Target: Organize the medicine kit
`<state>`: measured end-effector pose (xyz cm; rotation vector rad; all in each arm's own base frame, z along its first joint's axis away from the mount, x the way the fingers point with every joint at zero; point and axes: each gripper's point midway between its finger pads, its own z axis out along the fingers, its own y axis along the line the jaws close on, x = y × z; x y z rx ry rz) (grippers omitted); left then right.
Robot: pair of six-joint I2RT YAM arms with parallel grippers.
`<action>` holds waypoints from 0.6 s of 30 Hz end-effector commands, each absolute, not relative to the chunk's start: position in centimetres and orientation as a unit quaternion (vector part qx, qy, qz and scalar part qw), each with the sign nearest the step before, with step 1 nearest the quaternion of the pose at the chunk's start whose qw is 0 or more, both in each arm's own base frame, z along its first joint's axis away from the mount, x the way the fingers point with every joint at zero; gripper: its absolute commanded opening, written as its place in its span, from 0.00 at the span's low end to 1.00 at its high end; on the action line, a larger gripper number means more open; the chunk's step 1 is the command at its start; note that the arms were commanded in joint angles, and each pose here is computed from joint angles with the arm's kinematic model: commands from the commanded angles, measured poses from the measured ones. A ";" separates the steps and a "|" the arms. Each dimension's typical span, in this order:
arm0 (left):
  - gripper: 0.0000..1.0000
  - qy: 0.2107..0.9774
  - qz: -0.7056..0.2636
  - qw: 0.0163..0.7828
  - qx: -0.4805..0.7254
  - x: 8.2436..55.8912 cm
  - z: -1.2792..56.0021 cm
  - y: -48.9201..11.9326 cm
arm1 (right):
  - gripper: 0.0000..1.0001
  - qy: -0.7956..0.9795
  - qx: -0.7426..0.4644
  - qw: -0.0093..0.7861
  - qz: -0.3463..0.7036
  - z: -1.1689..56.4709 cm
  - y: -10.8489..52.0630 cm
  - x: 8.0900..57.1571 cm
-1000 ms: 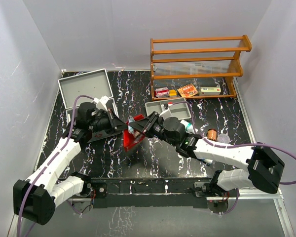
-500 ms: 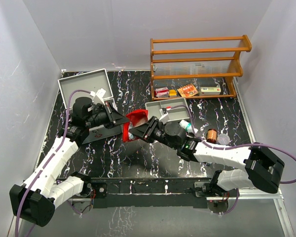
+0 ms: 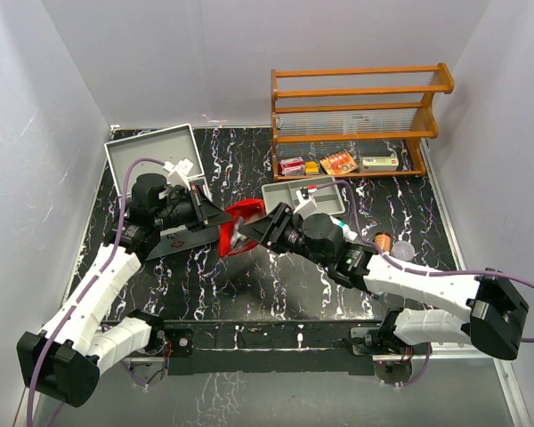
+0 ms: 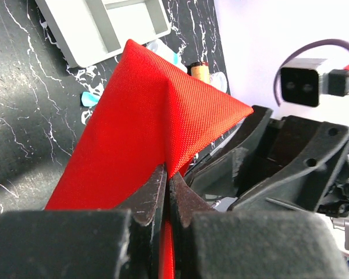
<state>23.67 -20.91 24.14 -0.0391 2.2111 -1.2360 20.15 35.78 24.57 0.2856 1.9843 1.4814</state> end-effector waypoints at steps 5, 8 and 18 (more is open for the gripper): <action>0.00 0.819 -0.469 0.326 0.046 23.4 25.6 -21.2 | 0.45 0.796 0.062 0.365 0.478 25.3 34.5 21.0; 0.00 0.814 -0.473 0.330 0.063 23.2 25.6 -21.4 | 0.41 0.814 0.048 0.366 0.449 24.4 34.5 21.3; 0.00 0.820 -0.468 0.320 0.080 22.9 24.4 -21.4 | 0.26 0.814 0.002 0.377 0.441 25.3 36.1 21.8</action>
